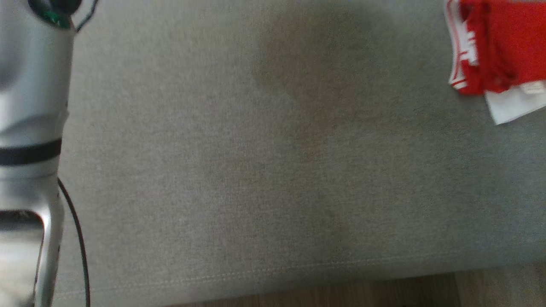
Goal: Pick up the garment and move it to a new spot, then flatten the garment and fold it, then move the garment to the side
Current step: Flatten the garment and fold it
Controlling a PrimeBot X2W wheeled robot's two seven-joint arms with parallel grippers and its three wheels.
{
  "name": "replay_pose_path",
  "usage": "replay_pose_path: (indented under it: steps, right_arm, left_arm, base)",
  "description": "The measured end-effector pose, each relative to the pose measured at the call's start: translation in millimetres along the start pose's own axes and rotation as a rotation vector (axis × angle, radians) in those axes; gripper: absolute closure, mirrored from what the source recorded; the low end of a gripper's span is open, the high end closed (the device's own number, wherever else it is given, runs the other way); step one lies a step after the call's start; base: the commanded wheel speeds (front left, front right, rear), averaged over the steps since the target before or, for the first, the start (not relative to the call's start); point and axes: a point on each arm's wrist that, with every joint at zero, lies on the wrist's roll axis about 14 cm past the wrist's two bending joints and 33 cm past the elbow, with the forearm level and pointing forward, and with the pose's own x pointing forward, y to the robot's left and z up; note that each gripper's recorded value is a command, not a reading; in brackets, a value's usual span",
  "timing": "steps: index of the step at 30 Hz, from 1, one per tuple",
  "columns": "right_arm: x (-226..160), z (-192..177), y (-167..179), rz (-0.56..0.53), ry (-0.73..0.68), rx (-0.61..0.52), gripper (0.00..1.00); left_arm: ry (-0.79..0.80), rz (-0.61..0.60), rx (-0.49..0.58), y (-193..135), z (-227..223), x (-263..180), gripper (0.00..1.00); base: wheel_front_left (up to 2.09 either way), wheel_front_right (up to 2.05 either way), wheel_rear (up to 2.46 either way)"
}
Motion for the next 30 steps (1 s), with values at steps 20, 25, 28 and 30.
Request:
replay_pose_path:
  steps: [20,25,28,30]
  right_arm:
    - [-79.8,-261.7,111.2,0.145,0.625,0.263,1.00]
    - [-123.3,-274.7,113.4,0.150,0.752,0.286,1.00]
    - [-147.7,-275.9,113.6,0.157,0.808,0.288,1.00]
    - [-163.7,-276.0,110.9,0.157,0.838,0.284,1.00]
  left_arm:
    - [0.490,-0.047,-0.066,-27.9,-228.9,-120.5,1.00]
    - [0.537,-0.071,-0.062,-44.2,-236.4,-161.2,1.00]
    - [0.544,-0.099,-0.056,-56.0,-232.7,-179.1,1.00]
    - [0.545,-0.105,-0.053,-61.4,-229.2,-189.2,1.00]
  base:
    - [0.00,0.00,0.00]
    - [0.00,0.00,0.00]
    - [0.00,0.00,0.00]
    - [0.00,0.00,0.00]
